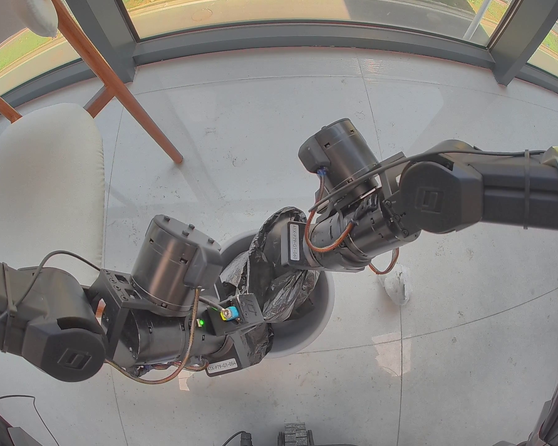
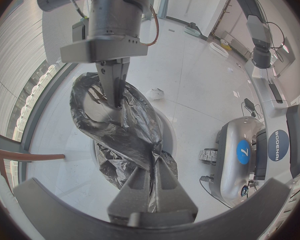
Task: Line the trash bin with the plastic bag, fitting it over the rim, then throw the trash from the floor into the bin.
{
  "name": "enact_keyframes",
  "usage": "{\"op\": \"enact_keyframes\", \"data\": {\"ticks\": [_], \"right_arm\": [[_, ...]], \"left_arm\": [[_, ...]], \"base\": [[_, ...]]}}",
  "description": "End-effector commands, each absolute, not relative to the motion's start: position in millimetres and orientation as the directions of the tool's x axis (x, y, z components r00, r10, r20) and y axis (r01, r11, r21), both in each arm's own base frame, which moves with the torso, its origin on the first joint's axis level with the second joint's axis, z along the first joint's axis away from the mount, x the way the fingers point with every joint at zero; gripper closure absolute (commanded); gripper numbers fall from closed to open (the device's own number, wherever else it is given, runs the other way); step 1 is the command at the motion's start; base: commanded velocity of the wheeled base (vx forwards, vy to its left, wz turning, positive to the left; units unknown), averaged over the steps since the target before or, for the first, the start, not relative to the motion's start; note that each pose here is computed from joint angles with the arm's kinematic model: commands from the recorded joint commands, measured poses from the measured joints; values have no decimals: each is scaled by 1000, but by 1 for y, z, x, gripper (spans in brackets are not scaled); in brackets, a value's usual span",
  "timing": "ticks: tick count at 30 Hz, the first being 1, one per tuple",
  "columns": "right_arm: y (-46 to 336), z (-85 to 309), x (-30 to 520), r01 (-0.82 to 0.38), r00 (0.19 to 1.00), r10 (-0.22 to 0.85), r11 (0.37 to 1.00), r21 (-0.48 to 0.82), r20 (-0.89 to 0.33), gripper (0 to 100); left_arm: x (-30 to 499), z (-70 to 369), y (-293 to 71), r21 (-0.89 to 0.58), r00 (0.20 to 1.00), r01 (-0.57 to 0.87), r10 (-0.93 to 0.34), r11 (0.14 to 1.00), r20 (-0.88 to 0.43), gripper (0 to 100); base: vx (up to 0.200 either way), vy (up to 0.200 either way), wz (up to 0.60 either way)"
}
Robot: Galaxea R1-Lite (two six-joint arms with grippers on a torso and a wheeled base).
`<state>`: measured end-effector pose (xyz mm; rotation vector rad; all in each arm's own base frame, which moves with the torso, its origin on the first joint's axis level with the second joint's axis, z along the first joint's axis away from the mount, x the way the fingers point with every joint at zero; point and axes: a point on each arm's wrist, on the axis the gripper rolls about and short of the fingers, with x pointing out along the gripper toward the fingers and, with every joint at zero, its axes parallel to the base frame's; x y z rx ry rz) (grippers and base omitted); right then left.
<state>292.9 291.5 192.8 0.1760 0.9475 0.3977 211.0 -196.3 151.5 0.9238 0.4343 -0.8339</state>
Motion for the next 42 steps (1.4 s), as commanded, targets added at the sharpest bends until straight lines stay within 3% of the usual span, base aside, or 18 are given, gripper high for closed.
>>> {"op": "enact_keyframes", "data": {"ticks": [1,2,6,12,18,22,29,42], "right_arm": [[298,182,294,-261,503,394,918,300,-769,100],[298,182,294,-261,503,394,918,300,-769,100],[287,179,299,-230,500,370,928,292,-783,100],[274,179,292,-220,481,361,932,289,-799,100],[265,176,288,-220,484,360,932,287,-798,100],[260,170,284,-248,489,361,930,270,-794,100],[256,166,281,-287,514,381,921,265,-768,100],[252,166,282,-279,518,374,924,261,-769,100]], "left_arm": [[209,155,-194,529,631,776,-437,344,-642,100],[209,155,-194,529,631,776,-437,344,-642,0],[208,152,-193,465,628,774,-430,429,-649,0],[210,152,-194,428,632,764,-426,484,-647,0],[221,166,-201,368,695,680,-397,634,-600,0],[229,173,-206,325,708,653,-400,683,-581,0],[252,186,-190,307,739,610,-384,731,-553,0],[255,167,-182,198,627,698,-454,688,-633,0]], "base": [[0,0,0],[0,0,0],[0,0,0],[0,0,0],[0,0,0],[0,0,0],[0,0,0],[0,0,0]]}}
